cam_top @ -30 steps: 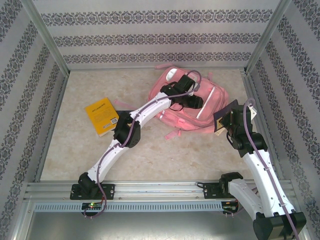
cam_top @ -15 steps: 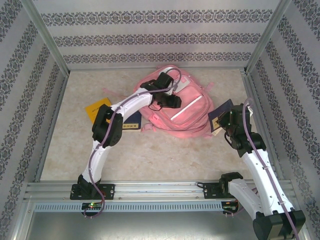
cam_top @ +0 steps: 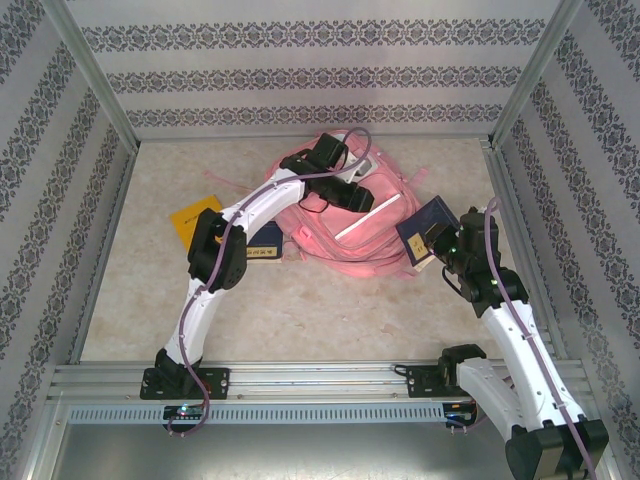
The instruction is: Pack the student bag
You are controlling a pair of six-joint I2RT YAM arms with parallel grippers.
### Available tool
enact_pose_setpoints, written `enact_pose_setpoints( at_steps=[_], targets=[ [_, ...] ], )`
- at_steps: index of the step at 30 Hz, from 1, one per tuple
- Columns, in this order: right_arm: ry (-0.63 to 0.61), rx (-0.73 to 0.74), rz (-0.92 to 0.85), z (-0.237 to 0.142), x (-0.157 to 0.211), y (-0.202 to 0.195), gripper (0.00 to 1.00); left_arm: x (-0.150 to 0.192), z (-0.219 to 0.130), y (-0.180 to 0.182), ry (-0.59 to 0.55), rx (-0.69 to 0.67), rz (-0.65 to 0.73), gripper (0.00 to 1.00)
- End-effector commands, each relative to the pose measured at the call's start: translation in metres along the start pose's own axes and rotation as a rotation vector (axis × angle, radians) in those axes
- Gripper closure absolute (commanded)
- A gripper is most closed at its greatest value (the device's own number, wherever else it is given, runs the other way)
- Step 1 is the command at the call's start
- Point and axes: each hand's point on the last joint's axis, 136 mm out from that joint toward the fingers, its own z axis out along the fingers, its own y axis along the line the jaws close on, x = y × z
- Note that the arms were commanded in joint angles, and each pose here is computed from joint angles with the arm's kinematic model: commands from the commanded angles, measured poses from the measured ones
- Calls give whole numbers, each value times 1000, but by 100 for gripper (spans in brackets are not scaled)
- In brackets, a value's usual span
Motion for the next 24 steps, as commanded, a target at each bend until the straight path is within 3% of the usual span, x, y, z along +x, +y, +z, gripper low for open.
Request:
enact_pose_setpoints(
  at_steps=[1, 17, 24],
  targets=[
    [-20, -75, -10, -3, -6, 14, 100, 17, 15, -8, 61, 78, 4, 51],
    [12, -116, 63, 5, 0, 13, 100, 44, 36, 0, 131, 82, -14, 60],
    [20, -145, 72, 5, 0, 17, 100, 51, 58, 7, 139, -8, -5, 78]
  ],
)
